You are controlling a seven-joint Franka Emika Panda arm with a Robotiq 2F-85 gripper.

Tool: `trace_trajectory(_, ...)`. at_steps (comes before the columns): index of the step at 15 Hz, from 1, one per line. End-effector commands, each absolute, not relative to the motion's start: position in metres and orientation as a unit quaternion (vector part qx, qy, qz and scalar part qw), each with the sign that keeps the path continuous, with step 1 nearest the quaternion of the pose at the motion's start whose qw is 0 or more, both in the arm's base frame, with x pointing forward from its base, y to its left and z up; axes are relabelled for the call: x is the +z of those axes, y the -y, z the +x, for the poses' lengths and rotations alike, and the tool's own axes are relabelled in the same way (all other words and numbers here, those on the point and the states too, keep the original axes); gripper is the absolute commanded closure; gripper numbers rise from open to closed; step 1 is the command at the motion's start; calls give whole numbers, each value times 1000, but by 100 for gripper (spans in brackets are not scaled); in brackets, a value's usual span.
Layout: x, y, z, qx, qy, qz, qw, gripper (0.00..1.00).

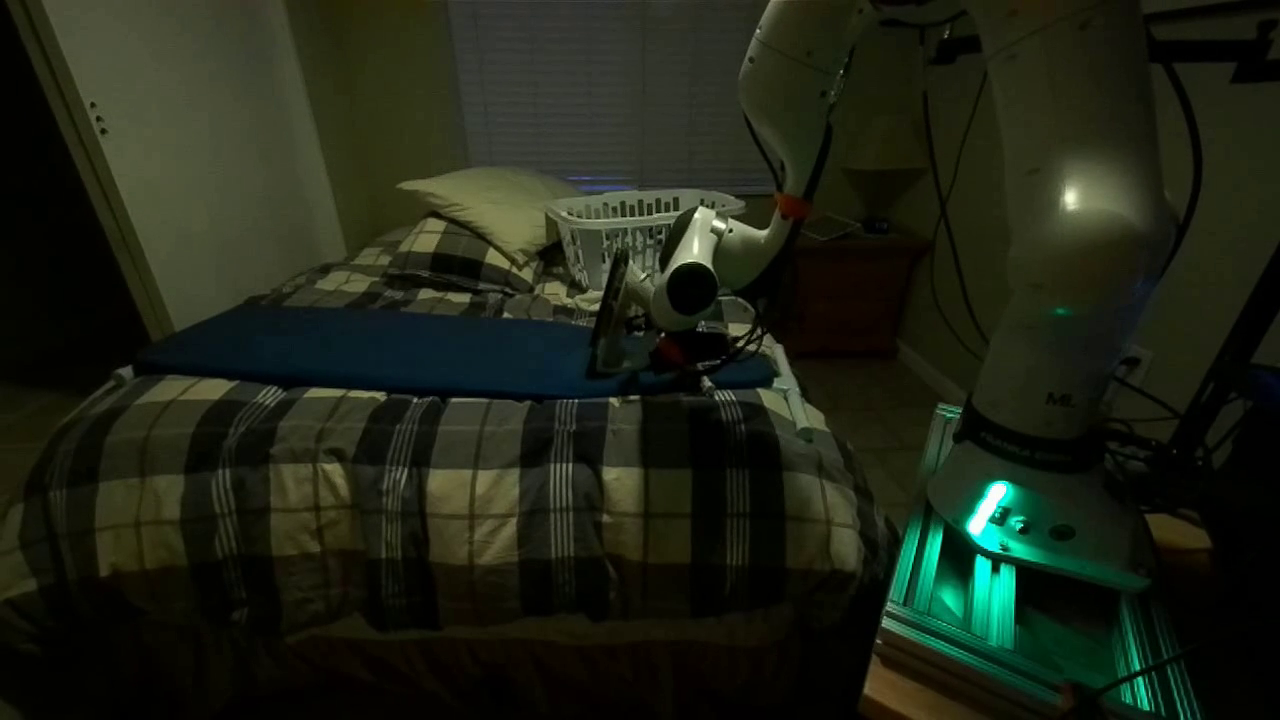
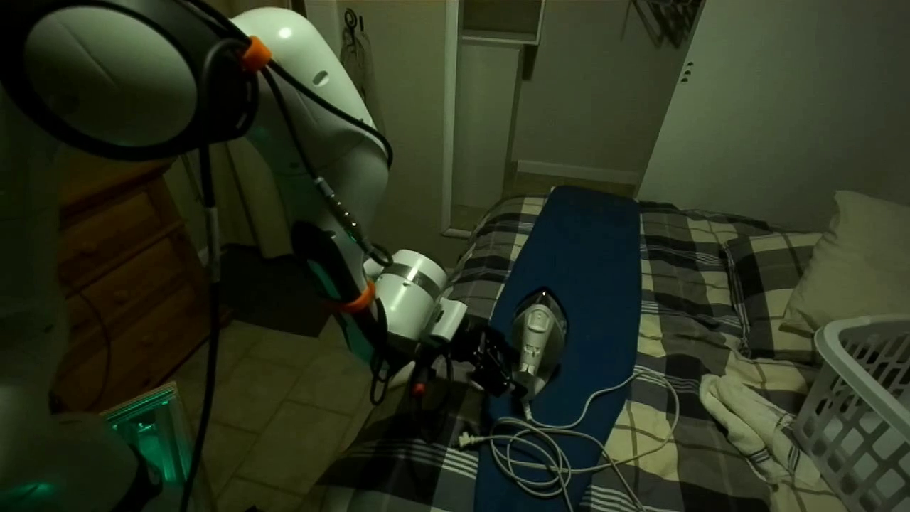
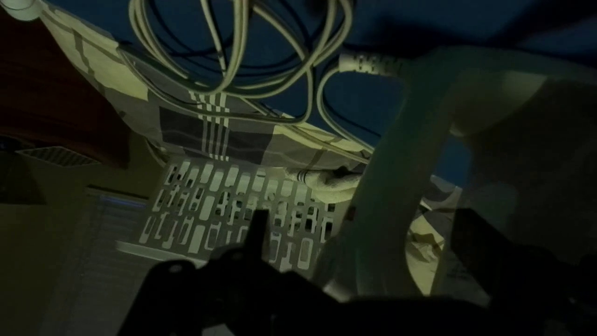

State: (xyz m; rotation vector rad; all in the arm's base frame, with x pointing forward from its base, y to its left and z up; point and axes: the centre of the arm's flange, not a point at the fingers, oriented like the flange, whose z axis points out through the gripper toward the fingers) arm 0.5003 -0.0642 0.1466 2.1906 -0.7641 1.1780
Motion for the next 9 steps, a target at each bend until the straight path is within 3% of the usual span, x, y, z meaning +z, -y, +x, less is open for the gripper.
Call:
trace_trajectory(1, 135, 67, 508, 462, 313, 787, 262, 0)
trace_trajectory(9, 132, 50, 512, 482, 334, 765, 265, 0)
